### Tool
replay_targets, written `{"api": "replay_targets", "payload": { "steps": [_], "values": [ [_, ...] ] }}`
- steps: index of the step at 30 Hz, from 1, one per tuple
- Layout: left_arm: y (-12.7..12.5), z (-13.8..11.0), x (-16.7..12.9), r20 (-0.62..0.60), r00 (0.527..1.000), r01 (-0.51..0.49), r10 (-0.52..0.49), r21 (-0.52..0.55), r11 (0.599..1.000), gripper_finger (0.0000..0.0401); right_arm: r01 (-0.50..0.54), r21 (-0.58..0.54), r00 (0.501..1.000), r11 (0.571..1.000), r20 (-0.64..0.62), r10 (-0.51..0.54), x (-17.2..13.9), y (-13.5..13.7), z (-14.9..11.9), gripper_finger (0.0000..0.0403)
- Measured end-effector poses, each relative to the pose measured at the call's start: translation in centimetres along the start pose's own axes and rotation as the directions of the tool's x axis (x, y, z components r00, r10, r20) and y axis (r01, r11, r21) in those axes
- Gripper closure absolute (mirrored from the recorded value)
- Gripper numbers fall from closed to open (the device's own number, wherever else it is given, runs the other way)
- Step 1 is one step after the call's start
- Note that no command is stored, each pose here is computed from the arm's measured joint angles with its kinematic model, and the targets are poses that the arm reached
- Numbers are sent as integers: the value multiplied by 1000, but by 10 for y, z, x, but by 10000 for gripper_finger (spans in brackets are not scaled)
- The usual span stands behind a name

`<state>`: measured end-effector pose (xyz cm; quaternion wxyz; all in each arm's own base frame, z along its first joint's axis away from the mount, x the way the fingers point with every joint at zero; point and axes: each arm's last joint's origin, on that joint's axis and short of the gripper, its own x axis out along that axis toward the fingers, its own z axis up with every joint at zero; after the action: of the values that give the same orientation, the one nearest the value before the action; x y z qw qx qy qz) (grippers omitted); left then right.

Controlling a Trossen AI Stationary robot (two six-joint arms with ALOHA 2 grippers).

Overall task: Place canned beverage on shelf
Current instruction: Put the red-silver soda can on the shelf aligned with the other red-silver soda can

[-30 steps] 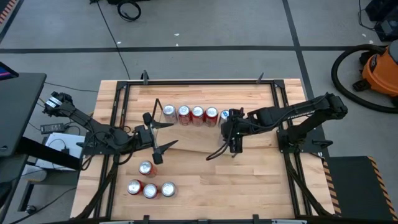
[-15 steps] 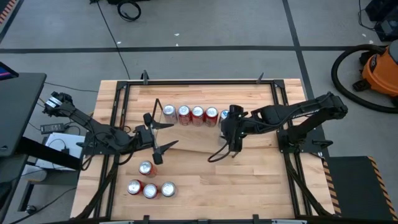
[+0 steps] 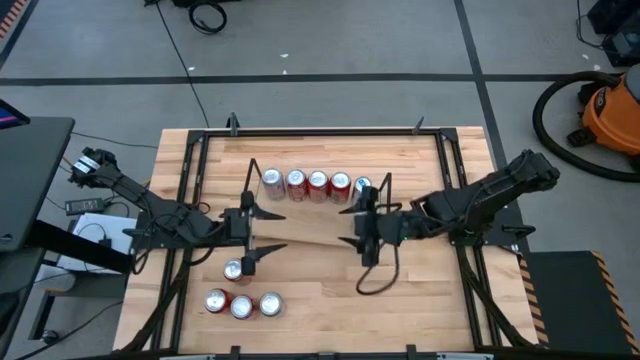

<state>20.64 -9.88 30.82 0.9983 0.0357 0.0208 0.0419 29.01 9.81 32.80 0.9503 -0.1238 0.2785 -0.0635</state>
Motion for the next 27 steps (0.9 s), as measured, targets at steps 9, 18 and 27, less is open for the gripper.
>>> {"api": "replay_targets", "payload": {
  "steps": [9,18,27],
  "values": [
    [-10,4,5,-165,985,33,-46,-80,996,93,44,-201,980,979,197,-3,5,4,9,105],
    [-61,19,22,-522,833,72,-186,-231,970,93,100,-214,982,972,178,-62,7,-19,9,105],
    [-111,16,38,-692,700,32,-178,-218,975,93,147,-197,982,969,149,-119,2,-18,6,106]
  ]
}}
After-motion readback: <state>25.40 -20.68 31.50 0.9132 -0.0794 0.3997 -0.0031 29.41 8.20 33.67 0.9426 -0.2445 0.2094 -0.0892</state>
